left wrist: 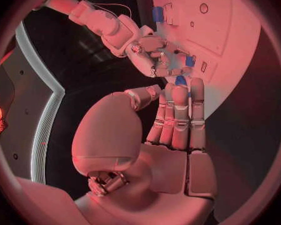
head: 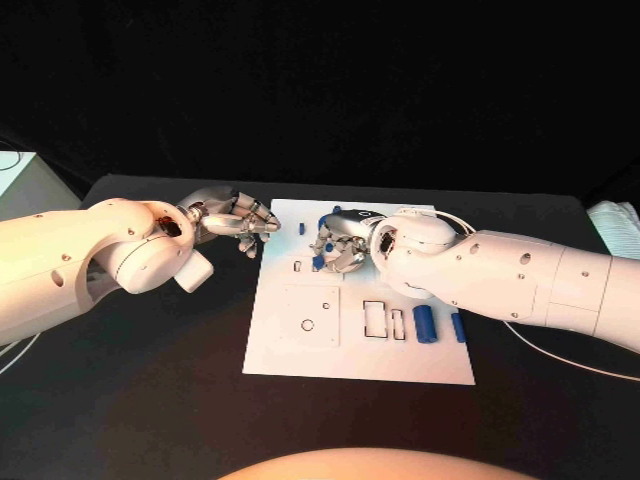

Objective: Assemble the parts on the task board

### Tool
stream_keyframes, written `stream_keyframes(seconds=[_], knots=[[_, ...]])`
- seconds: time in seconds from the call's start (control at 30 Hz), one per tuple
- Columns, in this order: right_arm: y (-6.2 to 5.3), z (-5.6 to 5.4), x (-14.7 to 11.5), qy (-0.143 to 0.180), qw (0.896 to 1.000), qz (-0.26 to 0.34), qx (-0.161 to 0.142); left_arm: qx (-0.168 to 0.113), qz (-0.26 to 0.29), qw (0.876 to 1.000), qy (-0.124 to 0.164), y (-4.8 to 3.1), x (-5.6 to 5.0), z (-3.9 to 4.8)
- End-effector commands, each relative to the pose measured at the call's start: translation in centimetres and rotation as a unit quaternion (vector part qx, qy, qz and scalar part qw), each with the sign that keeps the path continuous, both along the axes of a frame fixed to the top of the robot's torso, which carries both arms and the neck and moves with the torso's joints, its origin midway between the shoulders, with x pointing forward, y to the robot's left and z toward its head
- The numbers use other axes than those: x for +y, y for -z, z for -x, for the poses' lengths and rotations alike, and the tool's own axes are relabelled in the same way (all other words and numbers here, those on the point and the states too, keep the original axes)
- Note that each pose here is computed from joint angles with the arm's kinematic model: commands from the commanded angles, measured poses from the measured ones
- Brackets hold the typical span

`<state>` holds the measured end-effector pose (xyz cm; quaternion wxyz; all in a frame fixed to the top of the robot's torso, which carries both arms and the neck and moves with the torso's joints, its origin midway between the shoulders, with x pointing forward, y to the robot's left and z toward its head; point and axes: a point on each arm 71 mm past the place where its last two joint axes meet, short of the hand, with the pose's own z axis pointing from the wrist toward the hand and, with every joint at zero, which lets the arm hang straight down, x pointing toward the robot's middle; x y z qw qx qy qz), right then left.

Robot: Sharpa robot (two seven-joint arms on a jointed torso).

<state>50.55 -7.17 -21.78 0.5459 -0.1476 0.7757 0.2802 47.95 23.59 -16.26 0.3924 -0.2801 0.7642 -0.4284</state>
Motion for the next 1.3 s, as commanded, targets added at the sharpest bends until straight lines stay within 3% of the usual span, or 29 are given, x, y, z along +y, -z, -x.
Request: stream_keyframes(seconds=[0.03, 0.57, 1.3], knots=[[-0.01, 0.04, 0.03, 0.001, 1.000, -0.003, 0.000, -0.002, -0.001, 1.000, -0.001, -0.09, -0.04, -0.01], [0.29, -0.11, 0.18, 0.006, 1.000, 0.005, 0.019, -0.001, -0.003, 1.000, -0.002, -0.06, -0.04, 0.00], [0.24, -0.20, 0.40, 0.009, 1.000, 0.000, 0.017, 0.000, -0.009, 1.000, -0.005, -0.03, 0.03, 0.01]])
